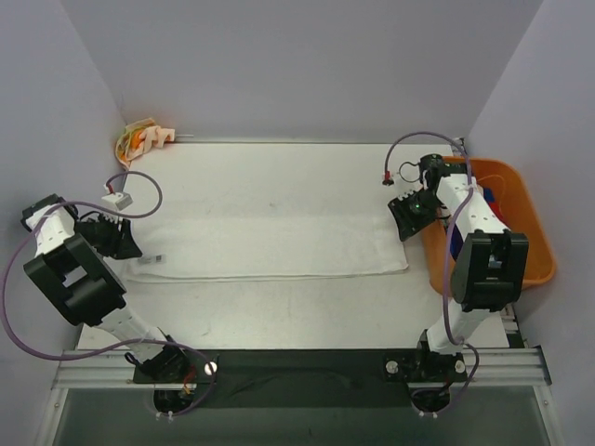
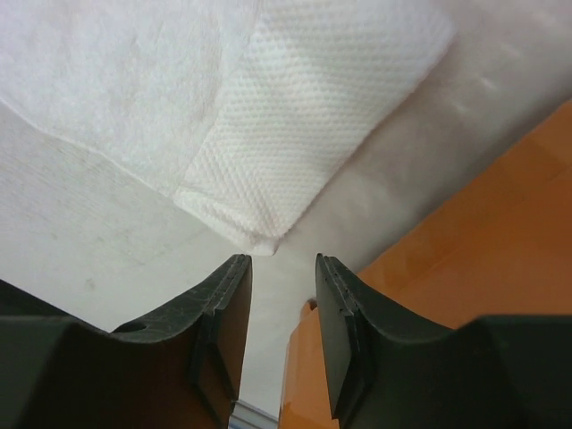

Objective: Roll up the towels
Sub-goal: Fold the towel

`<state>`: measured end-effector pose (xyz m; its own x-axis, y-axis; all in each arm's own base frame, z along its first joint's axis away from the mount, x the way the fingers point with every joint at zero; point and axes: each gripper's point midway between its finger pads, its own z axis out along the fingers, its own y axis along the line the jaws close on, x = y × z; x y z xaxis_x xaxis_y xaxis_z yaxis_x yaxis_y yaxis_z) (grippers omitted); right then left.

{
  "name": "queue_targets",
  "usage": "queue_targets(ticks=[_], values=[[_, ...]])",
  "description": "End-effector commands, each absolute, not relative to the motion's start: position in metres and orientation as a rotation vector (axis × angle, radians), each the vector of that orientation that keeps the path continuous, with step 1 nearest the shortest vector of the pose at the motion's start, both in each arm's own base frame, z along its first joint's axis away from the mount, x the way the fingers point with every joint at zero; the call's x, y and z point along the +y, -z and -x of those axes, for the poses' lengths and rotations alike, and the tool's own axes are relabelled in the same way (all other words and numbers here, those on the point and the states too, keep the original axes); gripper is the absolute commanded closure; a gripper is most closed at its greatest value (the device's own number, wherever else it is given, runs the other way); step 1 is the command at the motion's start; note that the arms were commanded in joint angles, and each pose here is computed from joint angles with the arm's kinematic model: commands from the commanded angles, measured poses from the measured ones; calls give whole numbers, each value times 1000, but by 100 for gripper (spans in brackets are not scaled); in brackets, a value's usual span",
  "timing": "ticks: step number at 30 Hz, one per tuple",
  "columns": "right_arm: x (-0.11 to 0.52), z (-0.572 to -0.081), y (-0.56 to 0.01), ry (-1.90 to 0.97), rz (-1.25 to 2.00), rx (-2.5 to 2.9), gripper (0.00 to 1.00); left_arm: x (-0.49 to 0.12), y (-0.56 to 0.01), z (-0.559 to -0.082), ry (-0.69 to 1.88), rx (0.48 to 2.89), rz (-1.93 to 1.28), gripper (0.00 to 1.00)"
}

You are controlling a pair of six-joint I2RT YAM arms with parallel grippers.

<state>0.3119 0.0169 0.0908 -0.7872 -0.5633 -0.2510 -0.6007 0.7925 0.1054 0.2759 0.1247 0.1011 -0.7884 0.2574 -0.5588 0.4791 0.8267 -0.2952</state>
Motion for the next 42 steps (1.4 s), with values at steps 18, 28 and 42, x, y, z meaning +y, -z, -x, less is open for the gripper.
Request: queue_targets(ticks=[18, 28, 42], values=[[44, -378, -85, 7, 457, 2825, 71, 150, -85, -364, 251, 2553, -206, 35], [43, -388, -41, 156, 553, 2873, 81, 160, -54, -388, 205, 2594, -117, 43], [45, -418, -40, 210, 471, 2838, 88, 180, -49, -410, 126, 2606, -23, 90]])
